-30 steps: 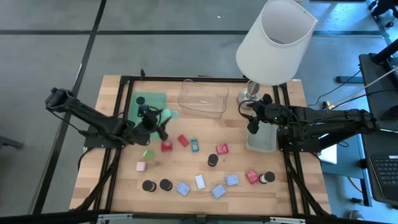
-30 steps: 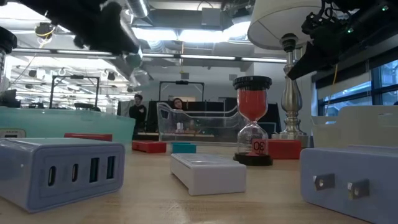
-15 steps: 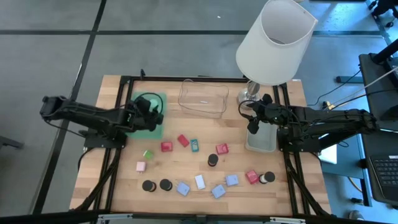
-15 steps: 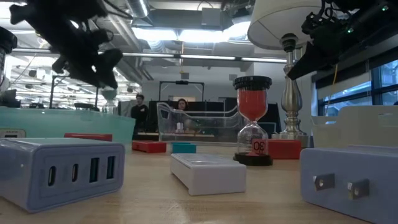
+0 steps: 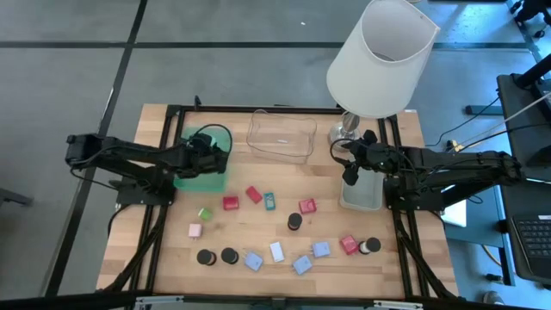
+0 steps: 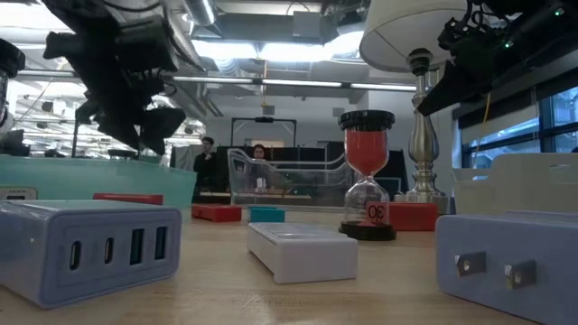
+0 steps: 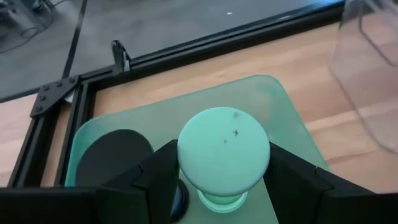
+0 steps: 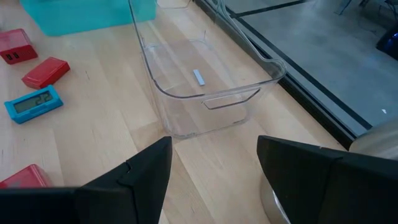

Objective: Pick & Place Office items
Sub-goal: Put the light blue hourglass into the green bin, then put the black and blue hourglass into the green bin

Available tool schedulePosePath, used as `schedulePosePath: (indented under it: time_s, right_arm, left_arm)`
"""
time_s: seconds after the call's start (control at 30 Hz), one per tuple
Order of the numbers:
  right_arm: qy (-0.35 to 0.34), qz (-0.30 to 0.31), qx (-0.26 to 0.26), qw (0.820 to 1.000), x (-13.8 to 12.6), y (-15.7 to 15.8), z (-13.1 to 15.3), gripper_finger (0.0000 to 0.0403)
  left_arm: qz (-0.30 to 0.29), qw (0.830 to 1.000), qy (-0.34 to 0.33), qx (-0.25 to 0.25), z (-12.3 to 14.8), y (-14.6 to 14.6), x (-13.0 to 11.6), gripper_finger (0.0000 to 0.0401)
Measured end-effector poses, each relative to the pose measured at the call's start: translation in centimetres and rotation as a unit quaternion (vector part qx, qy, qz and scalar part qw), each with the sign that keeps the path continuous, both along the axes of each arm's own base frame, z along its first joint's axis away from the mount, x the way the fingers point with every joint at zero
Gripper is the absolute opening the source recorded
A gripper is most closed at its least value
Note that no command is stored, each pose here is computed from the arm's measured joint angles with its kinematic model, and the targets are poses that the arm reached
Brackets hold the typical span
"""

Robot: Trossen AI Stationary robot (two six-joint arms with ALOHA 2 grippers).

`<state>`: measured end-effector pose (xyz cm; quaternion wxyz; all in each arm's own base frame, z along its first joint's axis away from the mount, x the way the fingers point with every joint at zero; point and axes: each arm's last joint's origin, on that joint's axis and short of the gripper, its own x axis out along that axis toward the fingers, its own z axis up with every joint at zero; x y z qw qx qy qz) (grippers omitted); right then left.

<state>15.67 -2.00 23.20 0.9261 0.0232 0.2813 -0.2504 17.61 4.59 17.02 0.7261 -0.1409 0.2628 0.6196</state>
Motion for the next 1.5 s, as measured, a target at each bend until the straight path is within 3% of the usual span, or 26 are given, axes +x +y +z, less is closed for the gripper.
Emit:
schedulePosePath:
  time_s: [0.43, 0.73, 1.13, 1.23, 1.33, 1.43, 1.5]
  right_arm:
    - [0.000, 0.000, 0.000, 1.000, 0.0, 0.0, 0.0, 0.0242]
    - [0.000, 0.000, 0.000, 1.000, 0.0, 0.0, 0.0, 0.0242]
    - [0.000, 0.000, 0.000, 1.000, 0.0, 0.0, 0.0, 0.0242]
    - [0.000, 0.000, 0.000, 1.000, 0.0, 0.0, 0.0, 0.0242]
    - [0.000, 0.000, 0.000, 1.000, 0.0, 0.0, 0.0, 0.0242]
    - [0.000, 0.000, 0.000, 1.000, 0.0, 0.0, 0.0, 0.0242]
    - [0.000, 0.000, 0.000, 1.000, 0.0, 0.0, 0.0, 0.0242]
  left_arm:
    - [0.017, 1.000, 0.020, -0.007, -1.0, 0.7, 0.4, 0.0209]
    - [0.028, 1.000, -0.006, -0.008, -0.9, 1.1, 0.6, 0.0227]
    - [-0.020, 1.000, -0.014, 0.007, 1.6, 0.9, -0.5, 0.0250]
    - [-0.061, 0.998, -0.018, 0.002, 3.1, 0.7, -0.6, 0.0251]
    - [-0.140, 0.989, -0.038, -0.034, 4.7, 0.2, -0.4, 0.0251]
    - [-0.243, 0.964, -0.084, -0.071, 5.9, -0.8, 0.4, 0.0251]
    - [-0.319, 0.934, -0.132, -0.090, 6.6, -1.7, 1.3, 0.0251]
